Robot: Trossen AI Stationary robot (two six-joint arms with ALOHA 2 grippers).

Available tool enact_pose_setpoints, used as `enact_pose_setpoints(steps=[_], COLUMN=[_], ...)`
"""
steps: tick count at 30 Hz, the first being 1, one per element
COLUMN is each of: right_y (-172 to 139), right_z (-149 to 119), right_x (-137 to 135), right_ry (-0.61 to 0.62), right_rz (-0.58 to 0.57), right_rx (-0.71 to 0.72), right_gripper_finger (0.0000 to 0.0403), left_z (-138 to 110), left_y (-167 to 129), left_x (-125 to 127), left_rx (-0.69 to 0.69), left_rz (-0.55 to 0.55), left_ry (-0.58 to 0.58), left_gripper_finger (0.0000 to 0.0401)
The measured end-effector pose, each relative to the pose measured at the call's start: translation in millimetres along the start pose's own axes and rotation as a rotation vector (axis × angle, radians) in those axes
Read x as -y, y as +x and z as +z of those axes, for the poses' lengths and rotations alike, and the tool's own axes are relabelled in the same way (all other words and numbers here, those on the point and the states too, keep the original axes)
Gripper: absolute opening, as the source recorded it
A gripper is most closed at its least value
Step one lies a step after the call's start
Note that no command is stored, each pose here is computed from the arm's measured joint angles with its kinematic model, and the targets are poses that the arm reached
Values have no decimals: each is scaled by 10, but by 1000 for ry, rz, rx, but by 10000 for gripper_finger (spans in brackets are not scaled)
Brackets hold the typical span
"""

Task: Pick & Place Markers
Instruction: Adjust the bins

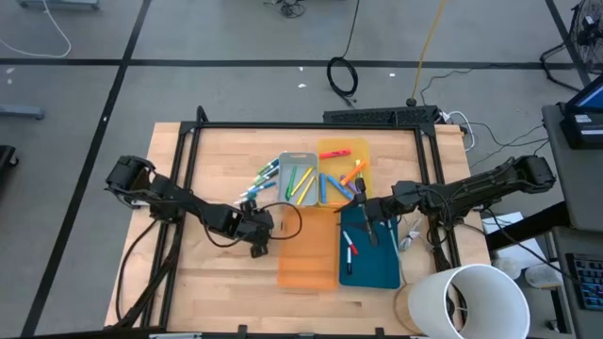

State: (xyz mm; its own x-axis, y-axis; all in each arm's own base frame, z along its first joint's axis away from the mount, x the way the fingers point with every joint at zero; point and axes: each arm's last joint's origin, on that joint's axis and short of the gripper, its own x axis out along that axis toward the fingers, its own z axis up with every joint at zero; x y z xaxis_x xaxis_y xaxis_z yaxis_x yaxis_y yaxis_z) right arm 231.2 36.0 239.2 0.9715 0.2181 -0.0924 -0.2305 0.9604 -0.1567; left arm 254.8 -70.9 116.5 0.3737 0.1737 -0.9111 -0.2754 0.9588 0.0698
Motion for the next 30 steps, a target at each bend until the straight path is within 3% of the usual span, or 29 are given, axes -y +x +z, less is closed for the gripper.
enact_pose_setpoints(steps=[4, 9, 12, 17, 20, 27, 30], right_y=[0, 0, 0, 0, 0, 0, 0], right_z=[1, 1, 2, 0, -1, -1, -4], right_x=[0, 0, 3, 4, 4, 3, 3], right_ry=[0, -1, -4, 0, 2, -2, -3], right_rz=[0, 0, -1, -2, -2, -2, -1], right_rx=[1, 1, 2, 0, 0, -1, -4], right_gripper_finger=[141, 141, 141, 141, 141, 141, 141], left_z=[32, 179, 211, 265, 293, 382, 430], left_y=[-97, -275, -263, -135, -60, 6, 42], left_x=[-9, 33, 43, -51, -93, -129, -103], left_rx=[17, 220, 266, 275, 280, 319, 346], left_rz=[-29, -27, -26, 67, 107, 85, 41], left_ry=[9, 89, 119, 44, 47, 79, 84], left_gripper_finger=[246, 246, 246, 233, 189, 22, 14])
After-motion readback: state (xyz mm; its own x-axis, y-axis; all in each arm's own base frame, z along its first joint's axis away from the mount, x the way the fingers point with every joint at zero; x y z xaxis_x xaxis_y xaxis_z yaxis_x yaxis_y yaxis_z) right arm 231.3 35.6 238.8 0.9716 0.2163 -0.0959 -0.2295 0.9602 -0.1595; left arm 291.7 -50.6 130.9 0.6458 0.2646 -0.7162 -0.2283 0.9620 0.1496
